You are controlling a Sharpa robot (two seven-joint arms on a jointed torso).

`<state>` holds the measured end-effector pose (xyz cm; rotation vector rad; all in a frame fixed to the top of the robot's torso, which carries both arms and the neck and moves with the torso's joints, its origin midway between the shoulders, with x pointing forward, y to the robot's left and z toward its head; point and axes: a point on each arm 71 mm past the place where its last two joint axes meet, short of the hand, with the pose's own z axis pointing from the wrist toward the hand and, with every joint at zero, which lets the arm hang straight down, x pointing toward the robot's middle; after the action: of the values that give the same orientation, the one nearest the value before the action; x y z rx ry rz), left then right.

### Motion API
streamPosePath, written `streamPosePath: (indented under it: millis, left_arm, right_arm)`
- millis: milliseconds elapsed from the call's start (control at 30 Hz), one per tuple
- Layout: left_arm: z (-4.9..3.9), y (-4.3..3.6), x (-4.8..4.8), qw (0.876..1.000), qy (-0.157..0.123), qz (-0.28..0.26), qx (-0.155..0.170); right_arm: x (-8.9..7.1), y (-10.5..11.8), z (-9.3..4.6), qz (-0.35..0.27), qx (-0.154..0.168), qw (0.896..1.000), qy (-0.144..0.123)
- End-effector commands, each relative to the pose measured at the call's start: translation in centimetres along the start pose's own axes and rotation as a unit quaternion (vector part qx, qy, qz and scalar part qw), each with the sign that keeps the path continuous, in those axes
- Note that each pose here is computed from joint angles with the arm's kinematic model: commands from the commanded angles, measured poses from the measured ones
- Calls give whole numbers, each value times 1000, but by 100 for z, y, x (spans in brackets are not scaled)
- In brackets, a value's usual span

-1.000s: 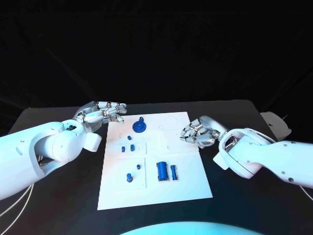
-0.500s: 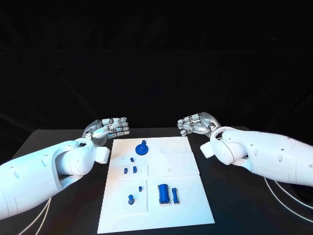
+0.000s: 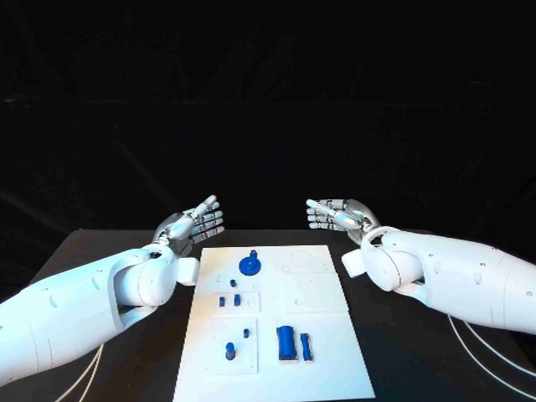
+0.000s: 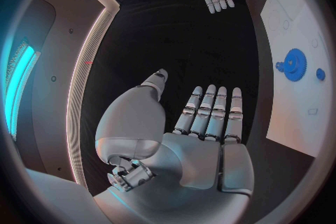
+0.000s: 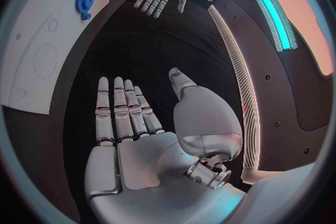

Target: Assemble the parts on the task board

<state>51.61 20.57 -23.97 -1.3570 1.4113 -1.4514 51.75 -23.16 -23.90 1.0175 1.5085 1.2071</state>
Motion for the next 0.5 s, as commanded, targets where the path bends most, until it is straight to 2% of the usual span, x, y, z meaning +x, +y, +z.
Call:
streamPosePath:
  millis: [33,100,333,500]
  left_arm:
    - [-70,-20,36,999,-33,27,25]
    - [-113,-15,62,998,-42,34,30]
    - [-365,-14,201,992,-86,72,62]
    - [-469,-23,255,988,-102,87,75]
  right_arm:
    - [91,41,-88,24,-21,999,-43]
    - [156,59,-140,35,-25,998,-52]
    - [411,150,-386,79,-37,992,-93]
    - [476,181,-460,89,-38,990,-105]
